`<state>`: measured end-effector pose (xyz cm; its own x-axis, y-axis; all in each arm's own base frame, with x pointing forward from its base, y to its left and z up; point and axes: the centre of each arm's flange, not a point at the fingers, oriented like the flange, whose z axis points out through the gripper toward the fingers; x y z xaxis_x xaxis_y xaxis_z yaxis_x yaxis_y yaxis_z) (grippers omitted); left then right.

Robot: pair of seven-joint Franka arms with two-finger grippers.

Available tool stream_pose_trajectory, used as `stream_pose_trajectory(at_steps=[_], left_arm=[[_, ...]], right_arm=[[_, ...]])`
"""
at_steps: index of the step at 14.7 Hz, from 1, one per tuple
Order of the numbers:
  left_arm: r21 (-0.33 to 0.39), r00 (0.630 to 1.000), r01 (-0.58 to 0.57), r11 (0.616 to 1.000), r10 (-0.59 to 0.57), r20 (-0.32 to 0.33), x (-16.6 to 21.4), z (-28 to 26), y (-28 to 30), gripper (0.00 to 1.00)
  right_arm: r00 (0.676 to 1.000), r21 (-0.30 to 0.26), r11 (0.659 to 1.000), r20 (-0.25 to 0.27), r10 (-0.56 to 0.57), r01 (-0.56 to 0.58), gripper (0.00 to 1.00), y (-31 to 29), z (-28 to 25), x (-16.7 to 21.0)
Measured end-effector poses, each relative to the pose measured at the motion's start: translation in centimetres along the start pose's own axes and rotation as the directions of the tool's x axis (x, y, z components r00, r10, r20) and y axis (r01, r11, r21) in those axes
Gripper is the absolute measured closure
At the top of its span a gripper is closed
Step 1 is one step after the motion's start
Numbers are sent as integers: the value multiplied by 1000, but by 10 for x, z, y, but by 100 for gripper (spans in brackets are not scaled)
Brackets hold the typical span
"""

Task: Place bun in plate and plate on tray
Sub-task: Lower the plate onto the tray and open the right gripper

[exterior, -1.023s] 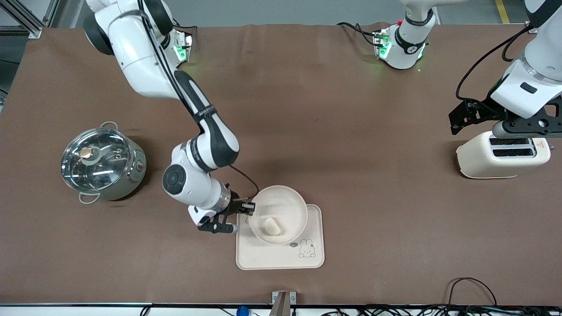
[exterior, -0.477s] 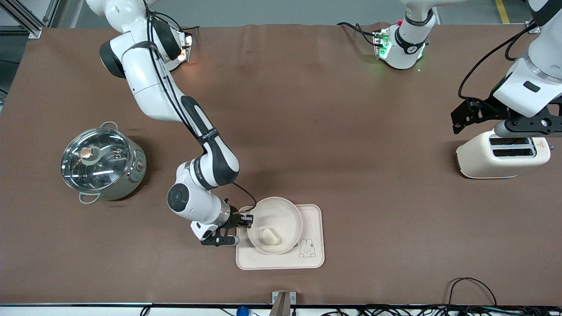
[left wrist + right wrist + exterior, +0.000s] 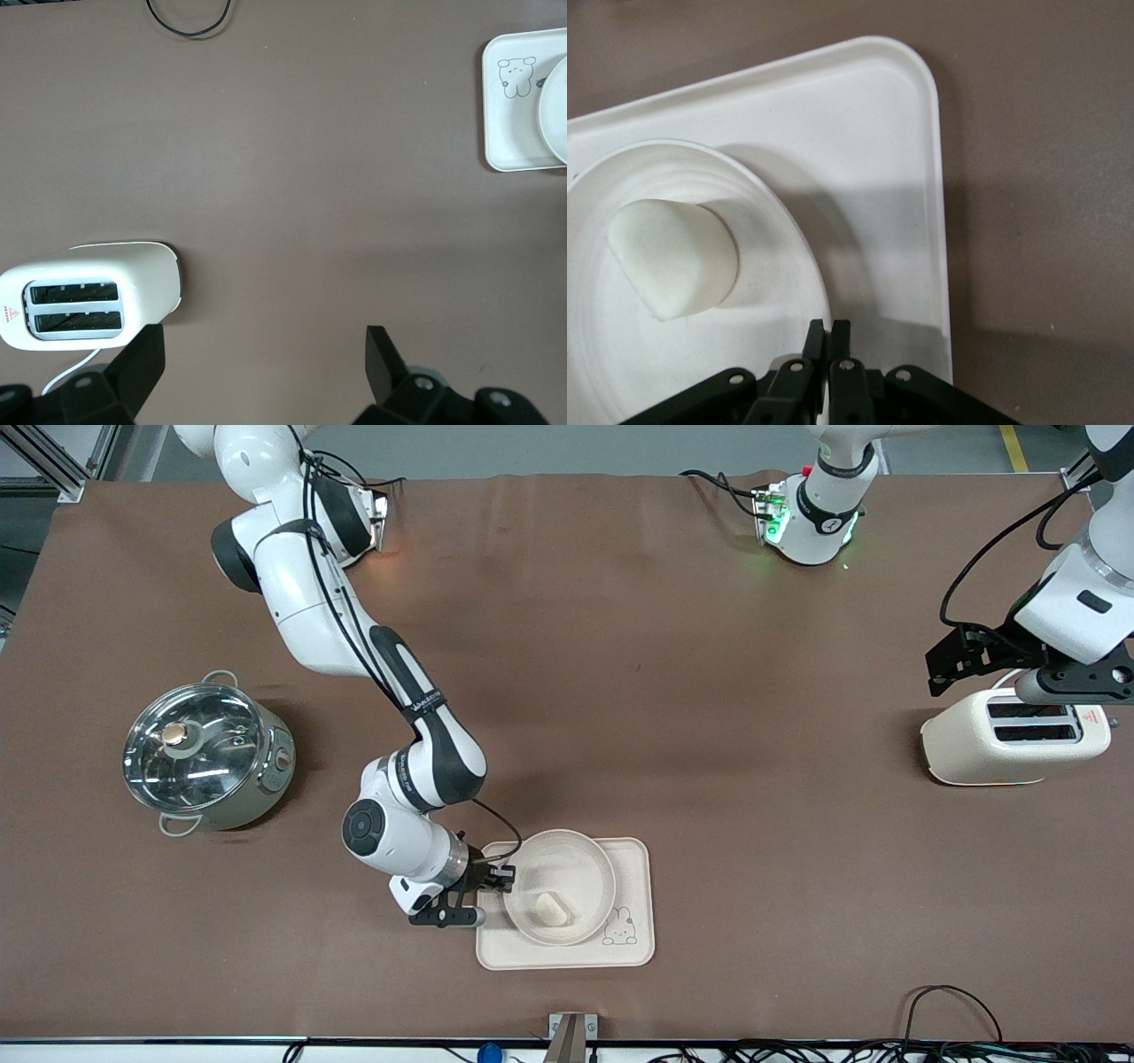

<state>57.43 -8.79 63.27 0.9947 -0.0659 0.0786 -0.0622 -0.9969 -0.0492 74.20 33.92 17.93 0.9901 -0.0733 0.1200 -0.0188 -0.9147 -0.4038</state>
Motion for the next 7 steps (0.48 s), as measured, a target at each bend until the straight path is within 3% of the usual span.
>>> stream_pose_trajectory(at_steps=[7], left_arm=[[0,1000,3,1000,-3,0,0,0,-2,0]], right_arm=[[999,8,999,-11,44,-44,96,12,-5,11]])
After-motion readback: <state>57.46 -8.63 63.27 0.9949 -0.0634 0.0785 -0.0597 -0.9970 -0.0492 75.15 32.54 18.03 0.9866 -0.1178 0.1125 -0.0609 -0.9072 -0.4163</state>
